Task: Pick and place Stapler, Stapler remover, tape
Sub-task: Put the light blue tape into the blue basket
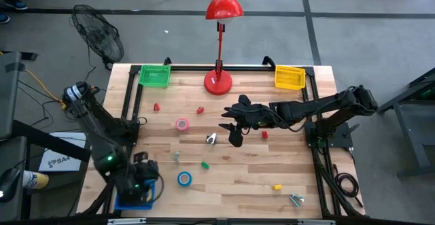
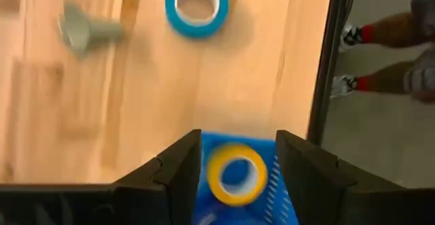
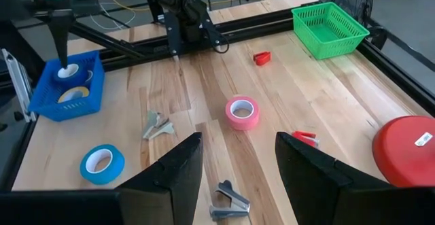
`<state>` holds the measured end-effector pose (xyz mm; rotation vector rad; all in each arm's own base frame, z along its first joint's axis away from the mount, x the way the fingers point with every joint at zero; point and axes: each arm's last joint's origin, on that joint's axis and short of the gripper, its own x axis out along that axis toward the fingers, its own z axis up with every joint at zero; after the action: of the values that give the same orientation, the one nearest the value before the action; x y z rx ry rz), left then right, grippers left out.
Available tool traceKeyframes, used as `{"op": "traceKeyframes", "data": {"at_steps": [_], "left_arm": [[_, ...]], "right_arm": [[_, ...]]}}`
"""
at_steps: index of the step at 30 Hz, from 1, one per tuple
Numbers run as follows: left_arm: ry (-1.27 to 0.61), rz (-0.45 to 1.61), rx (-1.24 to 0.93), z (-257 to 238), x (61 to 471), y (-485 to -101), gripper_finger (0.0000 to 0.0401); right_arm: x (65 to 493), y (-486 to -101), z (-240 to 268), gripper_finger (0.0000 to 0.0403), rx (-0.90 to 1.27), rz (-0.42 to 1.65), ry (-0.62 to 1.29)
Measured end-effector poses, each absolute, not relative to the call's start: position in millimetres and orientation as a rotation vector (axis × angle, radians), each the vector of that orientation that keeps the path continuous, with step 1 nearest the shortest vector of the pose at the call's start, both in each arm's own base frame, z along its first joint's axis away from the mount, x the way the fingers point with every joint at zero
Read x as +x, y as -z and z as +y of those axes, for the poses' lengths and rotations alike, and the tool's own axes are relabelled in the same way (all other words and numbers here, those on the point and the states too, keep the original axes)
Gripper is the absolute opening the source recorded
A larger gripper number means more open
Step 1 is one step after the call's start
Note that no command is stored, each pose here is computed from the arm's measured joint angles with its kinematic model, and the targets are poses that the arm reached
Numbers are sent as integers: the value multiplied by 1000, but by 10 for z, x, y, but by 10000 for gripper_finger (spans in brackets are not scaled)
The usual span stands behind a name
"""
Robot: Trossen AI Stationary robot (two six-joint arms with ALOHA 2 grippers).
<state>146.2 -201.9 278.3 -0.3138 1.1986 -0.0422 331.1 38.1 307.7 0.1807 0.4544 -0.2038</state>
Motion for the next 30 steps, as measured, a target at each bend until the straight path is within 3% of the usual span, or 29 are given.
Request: {"op": "traceKeyframes", "data": {"at_steps": [12,22,30], "left_arm": [[318,1162,108,-1770,2064,-2624,186],[532,1198,241,-1749,2459,-2284,186],[576,1260,337,-1840,2568,-1974,186]], "right_arm": [[3293,-3045,378,177,172,492,209],[3291,-3041,378,177,171,497,209],[3287,-3035,378,177,180,503,213]]}}
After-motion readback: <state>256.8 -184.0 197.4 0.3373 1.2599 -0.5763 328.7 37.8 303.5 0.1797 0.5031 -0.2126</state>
